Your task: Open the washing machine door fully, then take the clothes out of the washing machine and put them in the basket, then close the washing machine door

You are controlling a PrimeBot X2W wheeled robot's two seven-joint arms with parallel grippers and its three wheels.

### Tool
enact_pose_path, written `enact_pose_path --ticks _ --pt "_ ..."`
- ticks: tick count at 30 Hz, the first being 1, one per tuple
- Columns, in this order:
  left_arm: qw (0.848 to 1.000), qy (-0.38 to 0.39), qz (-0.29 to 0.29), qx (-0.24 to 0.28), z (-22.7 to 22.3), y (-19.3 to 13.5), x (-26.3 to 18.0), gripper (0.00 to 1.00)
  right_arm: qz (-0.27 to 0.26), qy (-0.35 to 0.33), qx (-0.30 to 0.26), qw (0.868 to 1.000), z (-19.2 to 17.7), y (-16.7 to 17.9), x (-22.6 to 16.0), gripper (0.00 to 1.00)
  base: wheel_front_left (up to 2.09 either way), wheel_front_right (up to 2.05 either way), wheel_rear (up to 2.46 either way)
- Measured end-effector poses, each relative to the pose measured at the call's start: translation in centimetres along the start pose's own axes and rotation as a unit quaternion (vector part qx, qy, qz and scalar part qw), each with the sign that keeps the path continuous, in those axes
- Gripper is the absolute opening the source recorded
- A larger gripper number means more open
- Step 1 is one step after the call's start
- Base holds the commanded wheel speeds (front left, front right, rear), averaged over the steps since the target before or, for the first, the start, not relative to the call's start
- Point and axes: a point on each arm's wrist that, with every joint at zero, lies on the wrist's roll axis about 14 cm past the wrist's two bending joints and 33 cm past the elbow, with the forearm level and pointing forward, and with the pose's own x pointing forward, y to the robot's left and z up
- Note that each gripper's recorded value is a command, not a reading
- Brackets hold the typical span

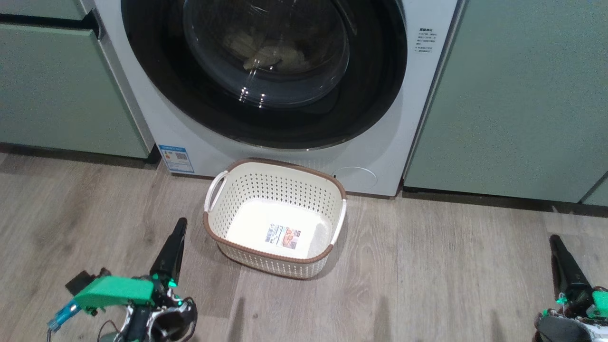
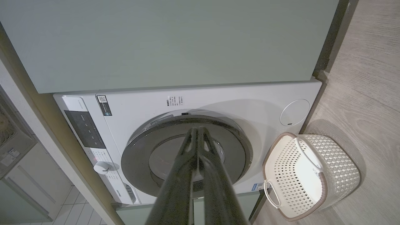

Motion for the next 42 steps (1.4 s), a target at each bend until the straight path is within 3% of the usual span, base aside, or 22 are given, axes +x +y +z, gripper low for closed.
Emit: enact_pose_path --ticks 42 --pt "1.0 0.0 0.0 0.0 0.0 0.0 0.0 0.0 0.0 0.0 0.0 1.0 0.0 0.0 0.0 0.0 0.0 0.0 0.0"
